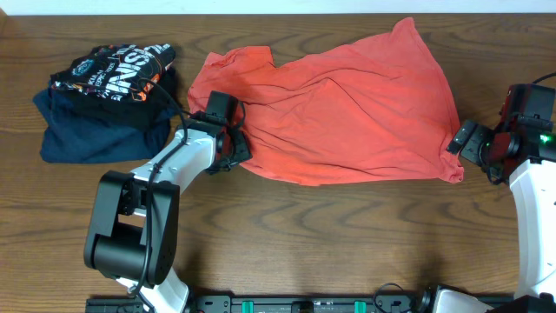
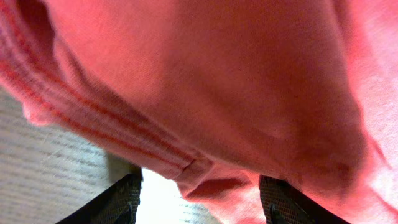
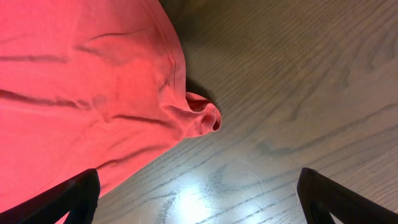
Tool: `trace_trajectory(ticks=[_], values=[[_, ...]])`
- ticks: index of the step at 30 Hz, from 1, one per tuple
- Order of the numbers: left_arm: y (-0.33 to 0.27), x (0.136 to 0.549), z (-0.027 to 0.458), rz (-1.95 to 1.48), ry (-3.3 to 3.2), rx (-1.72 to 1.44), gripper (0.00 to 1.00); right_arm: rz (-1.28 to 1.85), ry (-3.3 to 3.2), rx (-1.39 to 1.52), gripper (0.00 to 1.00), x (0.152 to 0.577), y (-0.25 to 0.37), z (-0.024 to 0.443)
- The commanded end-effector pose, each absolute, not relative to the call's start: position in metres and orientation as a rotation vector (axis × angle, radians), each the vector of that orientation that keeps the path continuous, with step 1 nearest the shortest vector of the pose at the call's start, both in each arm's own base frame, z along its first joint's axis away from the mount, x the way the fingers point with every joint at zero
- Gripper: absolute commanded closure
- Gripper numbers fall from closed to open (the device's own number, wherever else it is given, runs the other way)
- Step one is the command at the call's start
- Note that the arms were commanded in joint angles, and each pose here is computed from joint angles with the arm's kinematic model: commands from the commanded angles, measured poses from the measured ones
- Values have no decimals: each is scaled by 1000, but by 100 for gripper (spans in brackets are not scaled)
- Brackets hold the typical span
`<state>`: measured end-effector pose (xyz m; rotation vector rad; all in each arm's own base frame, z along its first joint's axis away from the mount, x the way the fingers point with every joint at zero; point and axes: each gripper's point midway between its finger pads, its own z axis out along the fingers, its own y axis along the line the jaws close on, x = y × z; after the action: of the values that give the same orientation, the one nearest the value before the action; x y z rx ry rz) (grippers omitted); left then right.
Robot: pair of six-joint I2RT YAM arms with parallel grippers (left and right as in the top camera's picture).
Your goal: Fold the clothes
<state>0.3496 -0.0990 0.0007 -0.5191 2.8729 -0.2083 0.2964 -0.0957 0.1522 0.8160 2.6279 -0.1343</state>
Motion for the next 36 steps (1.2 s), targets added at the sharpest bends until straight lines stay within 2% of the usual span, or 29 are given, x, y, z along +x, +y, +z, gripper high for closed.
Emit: trace_trajectory(ticks=[1, 17, 18, 20, 22, 36], values=[[-95, 339, -23, -144, 2921, -535, 37, -145, 2597, 840, 1, 297, -100, 160], [-89, 356, -19, -97, 2841, -524, 38, -146, 2602, 841, 1, 296, -100, 159], [-89, 355, -19, -96, 2844, -524, 41, -145, 2601, 841, 1, 296, -100, 159], [-88, 352, -20, -88, 2855, -526, 59, -145, 2600, 840, 1, 296, -100, 159], [-87, 348, -21, -77, 2871, -528, 71, -145, 2600, 840, 1, 296, -100, 159], [-80, 323, -25, -9, 2970, -543, 71, -145, 2599, 840, 1, 297, -100, 160]])
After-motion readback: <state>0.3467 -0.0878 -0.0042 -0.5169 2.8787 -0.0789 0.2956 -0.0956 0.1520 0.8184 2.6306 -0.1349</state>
